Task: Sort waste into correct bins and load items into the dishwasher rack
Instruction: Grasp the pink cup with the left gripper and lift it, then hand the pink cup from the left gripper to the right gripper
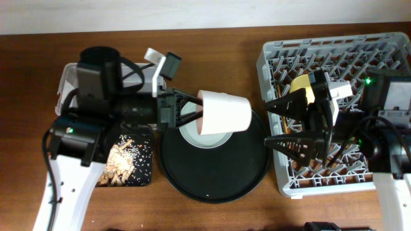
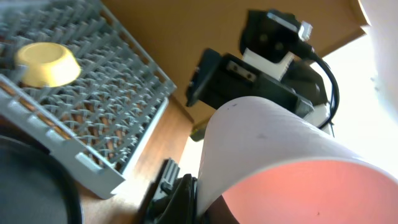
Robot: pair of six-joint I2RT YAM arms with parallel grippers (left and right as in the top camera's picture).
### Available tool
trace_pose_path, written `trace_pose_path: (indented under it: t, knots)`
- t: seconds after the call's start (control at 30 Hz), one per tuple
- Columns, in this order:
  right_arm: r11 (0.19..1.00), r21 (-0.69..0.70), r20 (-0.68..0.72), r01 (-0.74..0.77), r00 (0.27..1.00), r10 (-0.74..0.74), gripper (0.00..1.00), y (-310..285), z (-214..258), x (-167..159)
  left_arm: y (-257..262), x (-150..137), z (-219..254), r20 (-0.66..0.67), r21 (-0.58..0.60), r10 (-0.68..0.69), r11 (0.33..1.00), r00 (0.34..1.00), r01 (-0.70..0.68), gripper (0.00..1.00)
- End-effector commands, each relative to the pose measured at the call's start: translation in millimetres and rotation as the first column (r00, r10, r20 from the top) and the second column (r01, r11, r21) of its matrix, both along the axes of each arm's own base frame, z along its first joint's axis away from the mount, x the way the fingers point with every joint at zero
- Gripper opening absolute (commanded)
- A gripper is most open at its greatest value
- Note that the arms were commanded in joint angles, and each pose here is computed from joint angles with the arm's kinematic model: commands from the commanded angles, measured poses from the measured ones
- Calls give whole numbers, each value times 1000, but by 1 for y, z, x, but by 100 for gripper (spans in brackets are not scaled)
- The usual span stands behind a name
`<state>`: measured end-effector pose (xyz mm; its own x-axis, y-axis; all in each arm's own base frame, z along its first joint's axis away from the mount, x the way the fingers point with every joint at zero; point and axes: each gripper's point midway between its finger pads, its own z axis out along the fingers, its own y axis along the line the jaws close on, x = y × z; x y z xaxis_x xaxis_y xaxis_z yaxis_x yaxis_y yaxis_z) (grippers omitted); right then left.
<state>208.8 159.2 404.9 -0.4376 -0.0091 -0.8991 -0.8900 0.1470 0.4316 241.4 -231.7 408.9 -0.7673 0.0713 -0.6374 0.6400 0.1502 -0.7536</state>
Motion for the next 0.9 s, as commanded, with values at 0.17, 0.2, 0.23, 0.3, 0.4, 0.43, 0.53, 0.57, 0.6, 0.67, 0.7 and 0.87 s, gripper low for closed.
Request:
trace_pose_path:
  t: [0.17,0.2,0.23,0.3,0.4,0.43,0.53,0.57,0.6,0.67,0.7,0.87]
  knots:
    - [987,54,47,-153,988,151,96,20,13,-19,-16,-13,7,71,-33,-103,994,992,106,0]
    - [984,52,58,-172,984,169,95,23,13,-22,-17,-12,6,72,-29,-99,994,993,101,0]
    - [981,51,66,-185,981,182,93,26,14,-24,-18,-12,6,73,-26,-96,995,993,98,0]
    - [974,47,103,-222,971,216,89,32,16,-29,-21,-14,6,76,-24,-104,994,992,106,0]
    - [967,40,162,-253,956,244,82,38,20,-32,-25,-17,5,78,-21,-114,993,990,116,0]
    - [965,37,181,-259,951,249,79,39,21,-32,-26,-19,5,79,-21,-121,992,990,123,0]
    - [963,35,200,-266,946,254,77,40,25,-30,-28,-22,5,81,-21,-131,991,988,133,0]
    - [964,36,200,-265,946,253,76,41,26,-29,-29,-22,5,81,-21,-132,991,988,134,0]
    - [963,36,198,-265,947,253,76,41,28,-29,-29,-22,5,81,-21,-132,991,988,134,0]
    - [964,37,194,-265,948,253,76,41,29,-28,-29,-22,5,81,-21,-132,991,988,134,0]
    - [964,37,194,-265,948,253,75,41,29,-28,-29,-22,5,81,-21,-132,991,988,134,0]
    - [964,38,191,-265,948,253,68,41,29,-28,-29,-22,6,85,-21,-132,991,988,134,0]
